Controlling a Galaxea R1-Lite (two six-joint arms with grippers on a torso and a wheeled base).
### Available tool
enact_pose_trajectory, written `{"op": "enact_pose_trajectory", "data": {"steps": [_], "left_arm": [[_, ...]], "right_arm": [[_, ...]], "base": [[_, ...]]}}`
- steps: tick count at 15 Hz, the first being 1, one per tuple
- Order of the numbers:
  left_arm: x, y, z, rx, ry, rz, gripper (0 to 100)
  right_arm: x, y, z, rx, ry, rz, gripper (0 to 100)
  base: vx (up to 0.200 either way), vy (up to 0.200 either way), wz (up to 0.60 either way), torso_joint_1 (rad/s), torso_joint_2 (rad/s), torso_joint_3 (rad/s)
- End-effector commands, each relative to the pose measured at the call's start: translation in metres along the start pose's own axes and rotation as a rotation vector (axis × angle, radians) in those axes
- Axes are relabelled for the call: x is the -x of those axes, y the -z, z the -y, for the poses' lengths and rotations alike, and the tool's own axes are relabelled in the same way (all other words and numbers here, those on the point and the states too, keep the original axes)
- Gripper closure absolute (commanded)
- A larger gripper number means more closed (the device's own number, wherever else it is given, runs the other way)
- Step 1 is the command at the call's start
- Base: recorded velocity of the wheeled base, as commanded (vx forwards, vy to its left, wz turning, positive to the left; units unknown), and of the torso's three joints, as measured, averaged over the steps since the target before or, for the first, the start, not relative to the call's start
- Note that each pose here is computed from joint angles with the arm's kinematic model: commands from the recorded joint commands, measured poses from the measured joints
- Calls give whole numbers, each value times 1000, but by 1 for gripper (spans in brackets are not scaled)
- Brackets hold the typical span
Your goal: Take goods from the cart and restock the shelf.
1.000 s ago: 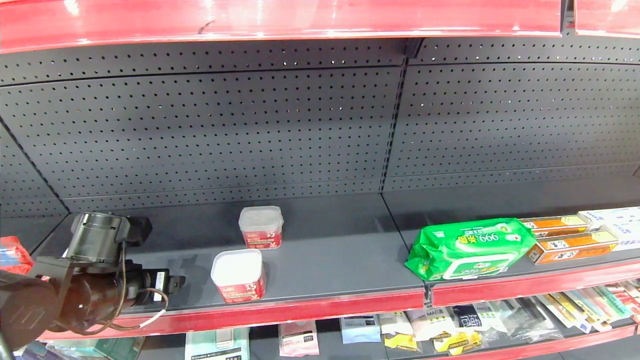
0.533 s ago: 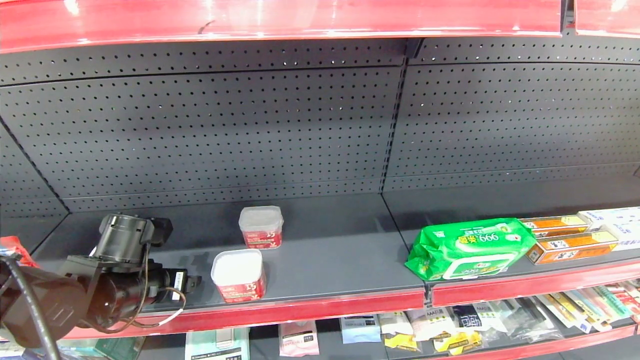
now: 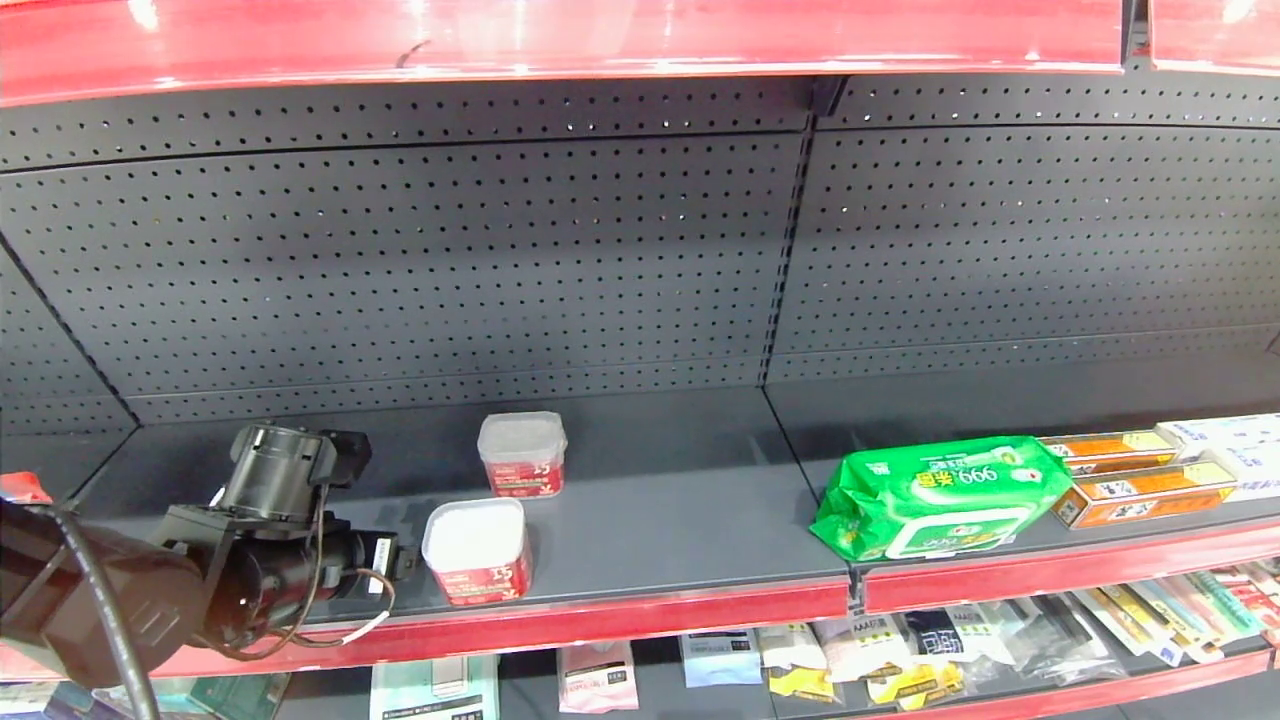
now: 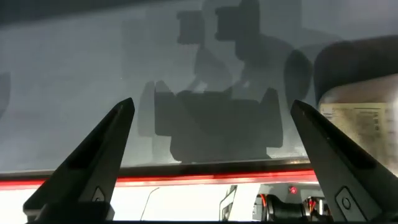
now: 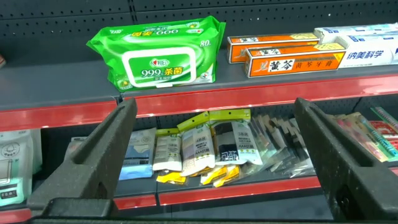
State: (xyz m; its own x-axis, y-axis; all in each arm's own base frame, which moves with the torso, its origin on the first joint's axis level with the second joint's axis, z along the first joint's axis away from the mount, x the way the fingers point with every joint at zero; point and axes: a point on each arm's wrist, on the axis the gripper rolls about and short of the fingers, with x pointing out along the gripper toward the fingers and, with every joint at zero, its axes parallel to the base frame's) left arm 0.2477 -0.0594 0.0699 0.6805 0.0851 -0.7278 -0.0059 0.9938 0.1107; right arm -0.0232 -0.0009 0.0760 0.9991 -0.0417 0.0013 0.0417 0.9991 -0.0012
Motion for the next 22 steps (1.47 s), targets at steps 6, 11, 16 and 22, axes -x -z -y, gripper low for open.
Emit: {"op": "enact_pose_trajectory", "data": {"steps": [6,11,16,22], "left_arm": [[-3,-4,10,-21,24,22,0],[-5,-6,11,-18,27,37,0],[-9,-7,13,-17,27,47,0],[14,-3,-11,-144,11,73,0]], "right_arm": [[0,0,0,0,0,-1,0],[0,0,0,0,0,-1,0],[0,0,0,0,1,-1,0],[0,0,0,0,1,-1,0]], "base": [[0,0,0,0,0,0],[0,0,0,0,0,0],[0,0,0,0,0,0],[0,0,0,0,0,0]]}}
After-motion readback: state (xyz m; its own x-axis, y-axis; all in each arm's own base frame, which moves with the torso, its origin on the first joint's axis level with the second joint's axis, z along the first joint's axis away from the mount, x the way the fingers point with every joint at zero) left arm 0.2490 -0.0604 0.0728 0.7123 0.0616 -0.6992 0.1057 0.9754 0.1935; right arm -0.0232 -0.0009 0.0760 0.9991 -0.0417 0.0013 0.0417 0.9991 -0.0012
